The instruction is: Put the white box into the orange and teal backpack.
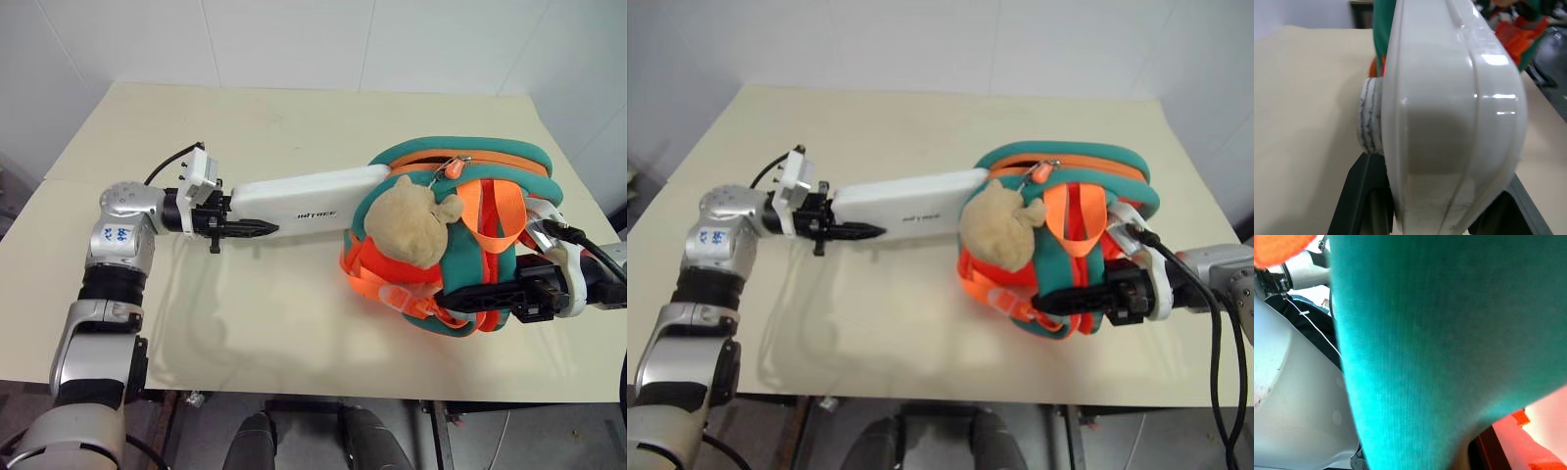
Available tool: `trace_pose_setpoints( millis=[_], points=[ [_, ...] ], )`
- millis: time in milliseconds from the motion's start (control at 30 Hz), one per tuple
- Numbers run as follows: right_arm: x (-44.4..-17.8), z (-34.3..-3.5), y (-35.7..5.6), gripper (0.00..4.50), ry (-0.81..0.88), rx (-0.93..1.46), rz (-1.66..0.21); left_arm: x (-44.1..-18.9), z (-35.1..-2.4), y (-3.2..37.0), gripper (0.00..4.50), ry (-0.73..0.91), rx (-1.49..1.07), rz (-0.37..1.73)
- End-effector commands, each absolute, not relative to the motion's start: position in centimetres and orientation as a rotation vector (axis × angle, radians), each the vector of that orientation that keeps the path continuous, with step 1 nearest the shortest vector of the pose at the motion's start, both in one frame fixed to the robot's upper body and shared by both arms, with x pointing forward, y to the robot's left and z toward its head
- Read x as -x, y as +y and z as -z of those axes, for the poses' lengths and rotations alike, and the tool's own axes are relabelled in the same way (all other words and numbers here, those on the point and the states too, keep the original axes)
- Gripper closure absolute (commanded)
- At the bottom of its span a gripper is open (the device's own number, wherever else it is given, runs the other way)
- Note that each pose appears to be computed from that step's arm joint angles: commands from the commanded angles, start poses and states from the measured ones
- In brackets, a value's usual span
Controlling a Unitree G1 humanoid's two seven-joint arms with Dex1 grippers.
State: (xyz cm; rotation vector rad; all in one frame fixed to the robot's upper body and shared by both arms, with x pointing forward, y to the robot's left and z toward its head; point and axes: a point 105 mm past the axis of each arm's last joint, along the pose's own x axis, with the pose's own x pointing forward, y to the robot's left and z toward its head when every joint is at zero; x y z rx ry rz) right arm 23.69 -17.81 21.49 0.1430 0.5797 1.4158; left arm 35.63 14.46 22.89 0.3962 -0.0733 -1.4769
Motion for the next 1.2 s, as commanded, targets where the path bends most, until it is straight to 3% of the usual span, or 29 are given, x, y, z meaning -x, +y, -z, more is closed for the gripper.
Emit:
trace_pose_setpoints(
  millis=[33,333,800,1200],
  points=[
    [-23.3,-22.0,-17.2,4.49,0.564,-0.126,-1.468,-35.6,-23.4,14.3,3.17,-0.037,-0.548,1.545],
    [-23.5,-21.8,-16.4,4.49,0.549,-0.127,-1.489,-37.6,-25.9,8.7,3.17,-0.028,-0.572,1.597],
    [-23.4,-21.1,-15.4,4.49,0.517,-0.144,-1.481,-36.9,-25.5,0.7,3.17,-0.072,-0.389,1.725],
    [-23.5,-20.6,-15.1,4.49,0.499,-0.154,-1.472,-36.6,-25.2,-1.0,3.17,-0.111,-0.302,1.732]
  ],
)
